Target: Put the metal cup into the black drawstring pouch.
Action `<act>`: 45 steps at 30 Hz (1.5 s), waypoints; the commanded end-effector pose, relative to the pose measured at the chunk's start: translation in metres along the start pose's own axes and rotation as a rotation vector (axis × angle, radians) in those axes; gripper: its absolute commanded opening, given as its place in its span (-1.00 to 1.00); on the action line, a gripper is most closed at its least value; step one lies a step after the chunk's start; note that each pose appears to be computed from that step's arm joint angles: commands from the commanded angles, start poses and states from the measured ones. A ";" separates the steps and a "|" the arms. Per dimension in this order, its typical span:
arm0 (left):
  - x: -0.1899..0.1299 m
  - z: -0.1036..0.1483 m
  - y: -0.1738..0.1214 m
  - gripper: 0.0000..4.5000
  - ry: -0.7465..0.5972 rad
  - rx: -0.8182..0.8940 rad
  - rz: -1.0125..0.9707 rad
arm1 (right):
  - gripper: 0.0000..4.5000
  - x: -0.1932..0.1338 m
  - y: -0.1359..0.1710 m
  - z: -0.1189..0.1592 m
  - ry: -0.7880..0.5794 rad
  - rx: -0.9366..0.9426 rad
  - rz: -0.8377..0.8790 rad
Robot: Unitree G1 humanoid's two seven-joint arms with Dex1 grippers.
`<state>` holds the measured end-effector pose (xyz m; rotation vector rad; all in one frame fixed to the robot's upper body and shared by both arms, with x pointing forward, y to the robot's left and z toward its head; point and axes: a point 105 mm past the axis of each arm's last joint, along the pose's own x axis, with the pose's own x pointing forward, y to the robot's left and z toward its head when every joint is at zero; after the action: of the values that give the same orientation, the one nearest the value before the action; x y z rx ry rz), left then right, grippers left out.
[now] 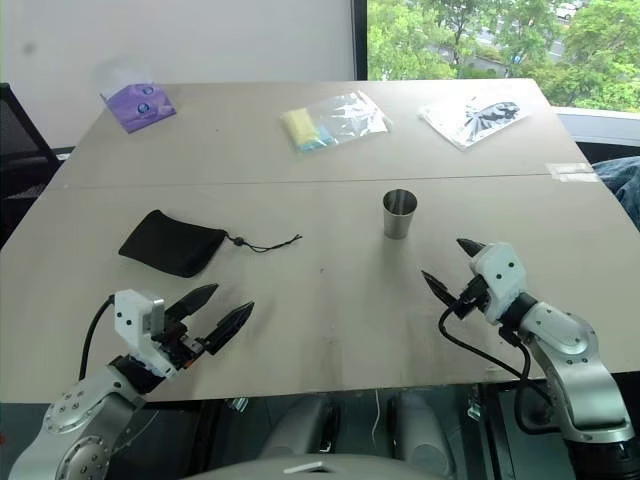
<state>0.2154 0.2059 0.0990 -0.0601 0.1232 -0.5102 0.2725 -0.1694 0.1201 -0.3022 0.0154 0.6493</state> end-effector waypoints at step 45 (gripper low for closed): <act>0.038 0.059 0.072 0.97 0.594 0.887 0.849 | 0.96 0.009 0.051 0.094 -0.281 -0.158 0.433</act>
<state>0.2911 0.2476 0.1370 0.9613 0.4894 0.2730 0.2457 -0.0972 0.1837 -0.3367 -0.1924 1.1271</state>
